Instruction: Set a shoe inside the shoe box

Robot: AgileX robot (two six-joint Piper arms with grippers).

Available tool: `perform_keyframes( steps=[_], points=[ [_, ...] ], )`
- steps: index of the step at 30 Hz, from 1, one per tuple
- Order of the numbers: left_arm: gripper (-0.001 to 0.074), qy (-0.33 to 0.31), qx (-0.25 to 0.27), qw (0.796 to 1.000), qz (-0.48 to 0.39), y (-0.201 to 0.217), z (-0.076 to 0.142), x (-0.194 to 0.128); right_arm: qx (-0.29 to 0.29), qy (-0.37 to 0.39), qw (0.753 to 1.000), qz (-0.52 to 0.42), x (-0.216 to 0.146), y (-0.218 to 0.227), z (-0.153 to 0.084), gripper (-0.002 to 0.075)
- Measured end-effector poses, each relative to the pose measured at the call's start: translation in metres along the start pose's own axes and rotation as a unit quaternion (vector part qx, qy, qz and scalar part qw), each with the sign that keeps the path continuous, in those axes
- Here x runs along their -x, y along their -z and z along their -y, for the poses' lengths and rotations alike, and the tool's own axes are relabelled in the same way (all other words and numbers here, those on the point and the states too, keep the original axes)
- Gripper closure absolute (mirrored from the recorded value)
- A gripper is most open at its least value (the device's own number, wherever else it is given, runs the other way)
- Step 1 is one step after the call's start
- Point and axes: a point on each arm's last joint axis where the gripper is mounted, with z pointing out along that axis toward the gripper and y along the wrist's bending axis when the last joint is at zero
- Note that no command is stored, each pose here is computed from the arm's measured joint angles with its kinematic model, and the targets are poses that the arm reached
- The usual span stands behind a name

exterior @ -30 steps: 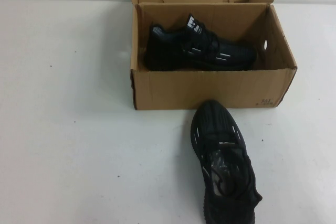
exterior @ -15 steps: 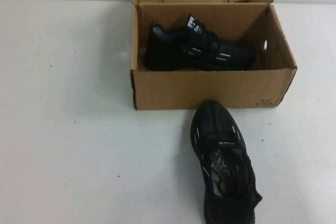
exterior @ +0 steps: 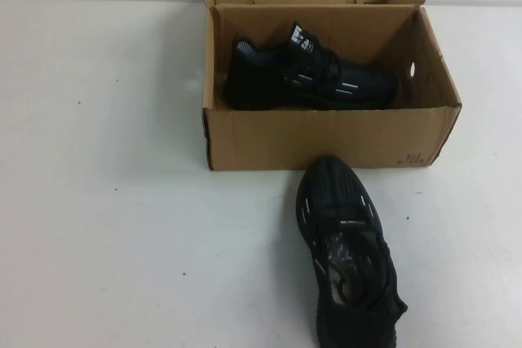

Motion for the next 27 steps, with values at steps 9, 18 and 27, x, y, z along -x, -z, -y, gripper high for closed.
perform_keyframes(
  steps=[9, 18, 27],
  points=[
    [0.0734, 0.058, 0.008, 0.996, 0.068, 0.001, -0.002, 0.012, 0.019, -0.055, 0.988, 0.144, 0.026, 0.004, -0.002, 0.0743],
    [0.0734, 0.088, -0.002, 0.983, 0.163, -0.014, -0.002, 0.096, 0.041, -0.095, 0.975, 0.197, 0.093, -0.006, -0.013, 0.0743],
    [0.0733, 0.129, 0.046, 0.987, -0.085, -0.076, -0.01, 0.104, -0.004, -0.155, 0.985, -0.078, 0.111, -0.046, -0.021, 0.0743]
  ],
)
